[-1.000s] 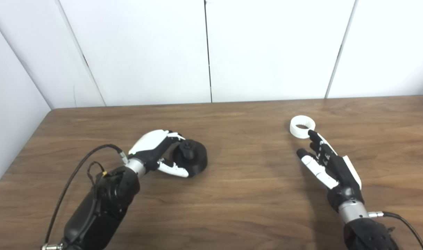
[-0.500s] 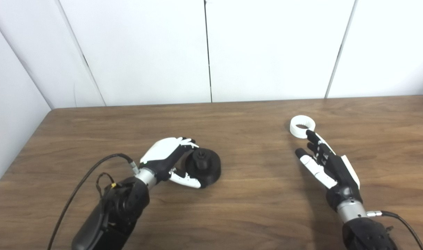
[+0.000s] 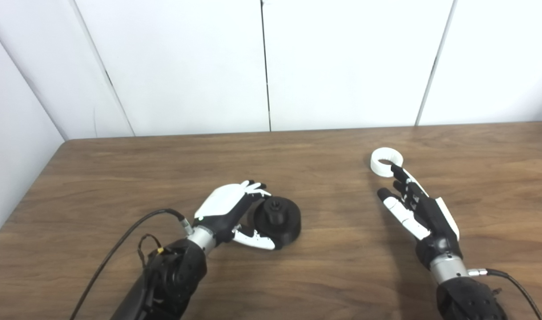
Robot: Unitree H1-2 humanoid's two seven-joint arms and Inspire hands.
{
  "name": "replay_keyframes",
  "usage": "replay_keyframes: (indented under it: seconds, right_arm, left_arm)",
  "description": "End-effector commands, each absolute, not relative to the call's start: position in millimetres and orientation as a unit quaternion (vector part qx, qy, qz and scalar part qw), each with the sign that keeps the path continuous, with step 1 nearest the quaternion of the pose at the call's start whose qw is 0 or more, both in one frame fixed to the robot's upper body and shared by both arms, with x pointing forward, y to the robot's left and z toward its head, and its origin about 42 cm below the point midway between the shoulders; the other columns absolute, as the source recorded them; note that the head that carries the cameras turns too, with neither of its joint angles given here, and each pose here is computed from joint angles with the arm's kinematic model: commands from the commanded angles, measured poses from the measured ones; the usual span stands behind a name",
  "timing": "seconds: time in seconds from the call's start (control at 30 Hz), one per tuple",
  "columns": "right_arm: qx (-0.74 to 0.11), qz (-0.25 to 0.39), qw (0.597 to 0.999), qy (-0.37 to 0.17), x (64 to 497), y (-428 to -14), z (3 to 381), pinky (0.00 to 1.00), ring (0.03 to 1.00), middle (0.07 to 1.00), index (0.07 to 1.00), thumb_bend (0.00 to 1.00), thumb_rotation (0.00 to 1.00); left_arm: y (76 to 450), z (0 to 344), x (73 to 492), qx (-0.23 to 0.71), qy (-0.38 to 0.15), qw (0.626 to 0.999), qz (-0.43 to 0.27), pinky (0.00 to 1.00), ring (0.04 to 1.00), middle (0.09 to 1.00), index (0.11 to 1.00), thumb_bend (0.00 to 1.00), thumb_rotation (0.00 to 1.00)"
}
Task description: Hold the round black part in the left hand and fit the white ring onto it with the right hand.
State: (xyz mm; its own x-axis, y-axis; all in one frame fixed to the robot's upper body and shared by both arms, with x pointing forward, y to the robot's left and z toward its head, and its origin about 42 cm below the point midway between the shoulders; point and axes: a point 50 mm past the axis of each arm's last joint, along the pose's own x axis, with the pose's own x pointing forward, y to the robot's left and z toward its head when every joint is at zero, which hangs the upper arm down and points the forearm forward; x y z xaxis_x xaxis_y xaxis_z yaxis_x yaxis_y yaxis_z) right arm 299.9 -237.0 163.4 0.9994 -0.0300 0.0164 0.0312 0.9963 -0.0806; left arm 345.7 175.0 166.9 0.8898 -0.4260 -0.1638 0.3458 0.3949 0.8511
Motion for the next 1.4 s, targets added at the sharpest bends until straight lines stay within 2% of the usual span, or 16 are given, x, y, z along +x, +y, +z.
replay_keyframes:
  seconds: [0.0,0.53,0.67,0.87,0.93,1.0,1.07,1.13,1.23,1.37]
  right_arm:
    - [-0.029,-0.012,0.998,-0.052,304.4,-233.3,184.6,0.95,0.985,0.970,0.916,0.68,0.51]
    - [-0.053,-0.023,0.997,-0.057,303.1,-235.5,187.5,0.91,0.962,0.955,0.905,0.69,0.53]
    - [-0.072,-0.028,0.995,-0.058,302.6,-238.9,189.6,0.88,0.944,0.946,0.900,0.68,0.55]
    - [-0.049,-0.030,0.996,-0.070,307.5,-251.0,198.7,0.86,0.948,0.952,0.879,0.68,0.47]
    - [-0.093,-0.049,0.991,-0.086,311.6,-261.0,205.8,0.81,0.917,0.936,0.858,0.70,0.46]
    - [-0.175,-0.072,0.977,-0.098,317.6,-273.1,215.7,0.84,0.909,0.917,0.837,0.72,0.48]
    - [-0.266,-0.090,0.953,-0.111,324.9,-285.3,226.9,0.93,0.933,0.912,0.824,0.75,0.44]
    - [-0.331,-0.095,0.931,-0.120,333.5,-296.1,240.8,0.91,0.937,0.915,0.822,0.80,0.41]
    - [-0.374,-0.090,0.915,-0.125,347.4,-305.9,259.9,0.77,0.899,0.923,0.812,0.84,0.33]
    - [-0.410,-0.077,0.902,-0.114,367.8,-311.9,274.3,0.82,0.912,0.922,0.802,0.86,0.30]
  left_arm:
    - [160.2,170.6,340.3,0.488,-0.062,0.831,-0.259,0.84,0.999,0.956,0.750,0.86,0.41]
    - [141.6,163.7,323.4,0.480,-0.069,0.827,-0.283,0.84,1.000,0.961,0.748,0.85,0.39]
    - [140.8,162.2,322.6,0.482,-0.069,0.825,-0.287,0.83,1.000,0.961,0.747,0.86,0.42]
    - [139.8,161.8,322.6,0.483,-0.067,0.824,-0.288,0.83,0.999,0.959,0.745,0.85,0.42]
    - [139.8,160.9,323.0,0.483,-0.066,0.824,-0.288,0.83,0.999,0.956,0.742,0.86,0.42]
    - [139.4,159.9,323.1,0.482,-0.062,0.825,-0.288,0.83,1.000,0.958,0.743,0.86,0.42]
    - [139.4,159.0,322.8,0.482,-0.061,0.825,-0.288,0.82,1.000,0.959,0.743,0.86,0.41]
    - [140.0,158.7,322.4,0.483,-0.059,0.825,-0.288,0.83,1.000,0.959,0.745,0.86,0.41]
    - [140.9,158.1,322.8,0.485,-0.059,0.824,-0.286,0.83,1.000,0.957,0.746,0.86,0.42]
    - [141.0,158.0,323.5,0.485,-0.060,0.824,-0.287,0.84,1.000,0.957,0.748,0.86,0.43]
